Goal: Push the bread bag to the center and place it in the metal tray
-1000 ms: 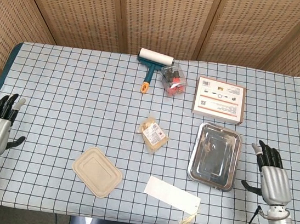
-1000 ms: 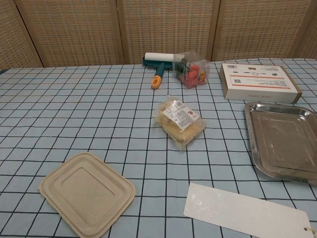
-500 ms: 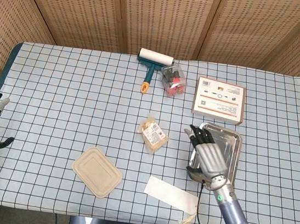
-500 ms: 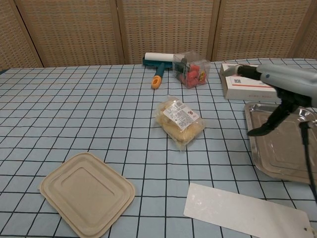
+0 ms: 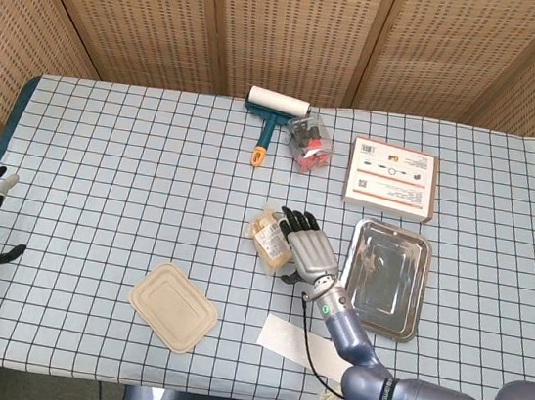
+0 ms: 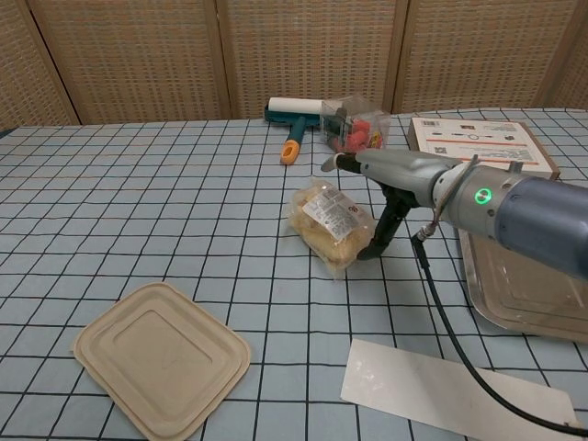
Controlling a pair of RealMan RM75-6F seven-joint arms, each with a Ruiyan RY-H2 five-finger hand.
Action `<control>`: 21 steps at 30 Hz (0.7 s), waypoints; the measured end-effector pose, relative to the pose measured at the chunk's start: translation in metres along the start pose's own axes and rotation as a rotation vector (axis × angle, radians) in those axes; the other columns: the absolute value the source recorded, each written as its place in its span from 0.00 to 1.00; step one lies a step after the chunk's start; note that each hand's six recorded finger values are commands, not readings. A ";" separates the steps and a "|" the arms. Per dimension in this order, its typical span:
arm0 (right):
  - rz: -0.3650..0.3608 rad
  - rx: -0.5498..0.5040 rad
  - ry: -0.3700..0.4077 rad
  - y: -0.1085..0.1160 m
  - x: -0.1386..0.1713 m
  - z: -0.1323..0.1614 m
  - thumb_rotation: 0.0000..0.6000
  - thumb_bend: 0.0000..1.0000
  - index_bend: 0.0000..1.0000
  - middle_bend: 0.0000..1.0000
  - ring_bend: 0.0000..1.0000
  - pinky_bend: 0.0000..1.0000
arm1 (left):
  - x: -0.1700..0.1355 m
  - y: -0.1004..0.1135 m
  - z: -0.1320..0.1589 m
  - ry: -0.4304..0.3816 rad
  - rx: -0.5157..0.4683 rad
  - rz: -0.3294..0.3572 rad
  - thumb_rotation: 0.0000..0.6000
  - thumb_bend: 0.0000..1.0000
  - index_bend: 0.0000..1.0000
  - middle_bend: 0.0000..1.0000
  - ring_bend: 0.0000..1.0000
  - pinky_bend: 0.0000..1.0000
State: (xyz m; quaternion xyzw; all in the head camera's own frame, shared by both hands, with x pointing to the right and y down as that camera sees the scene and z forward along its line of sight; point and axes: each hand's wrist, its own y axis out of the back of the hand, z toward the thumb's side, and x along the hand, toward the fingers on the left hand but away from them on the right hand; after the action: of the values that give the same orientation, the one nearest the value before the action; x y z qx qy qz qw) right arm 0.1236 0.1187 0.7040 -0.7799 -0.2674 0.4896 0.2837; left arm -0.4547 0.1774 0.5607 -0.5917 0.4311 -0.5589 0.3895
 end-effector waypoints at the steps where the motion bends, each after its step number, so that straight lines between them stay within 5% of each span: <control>1: 0.003 0.000 -0.001 -0.002 -0.003 0.001 1.00 0.08 0.00 0.00 0.00 0.00 | 0.000 0.000 0.000 0.002 -0.002 0.001 1.00 0.05 0.00 0.00 0.00 0.00; 14: 0.032 -0.006 -0.001 -0.025 -0.028 0.008 1.00 0.08 0.01 0.00 0.00 0.01 | 0.003 -0.001 -0.001 0.006 -0.015 -0.006 1.00 0.05 0.00 0.00 0.00 0.00; 17: 0.005 -0.003 -0.004 -0.028 -0.033 0.010 1.00 0.08 0.15 0.02 0.02 0.20 | 0.004 -0.003 -0.001 0.006 -0.017 -0.011 1.00 0.05 0.00 0.00 0.00 0.00; 21: -0.044 0.000 -0.002 -0.030 -0.038 0.012 1.00 0.10 0.47 0.31 0.27 0.48 | 0.004 -0.003 -0.001 0.006 -0.025 -0.007 1.00 0.05 0.00 0.00 0.00 0.00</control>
State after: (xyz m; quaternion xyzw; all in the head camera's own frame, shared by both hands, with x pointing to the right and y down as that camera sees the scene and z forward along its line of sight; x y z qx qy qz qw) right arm 0.0940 0.1154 0.7438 -0.7734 -0.2850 0.4840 0.2941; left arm -0.4555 0.1742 0.5648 -0.5962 0.4371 -0.5567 0.3789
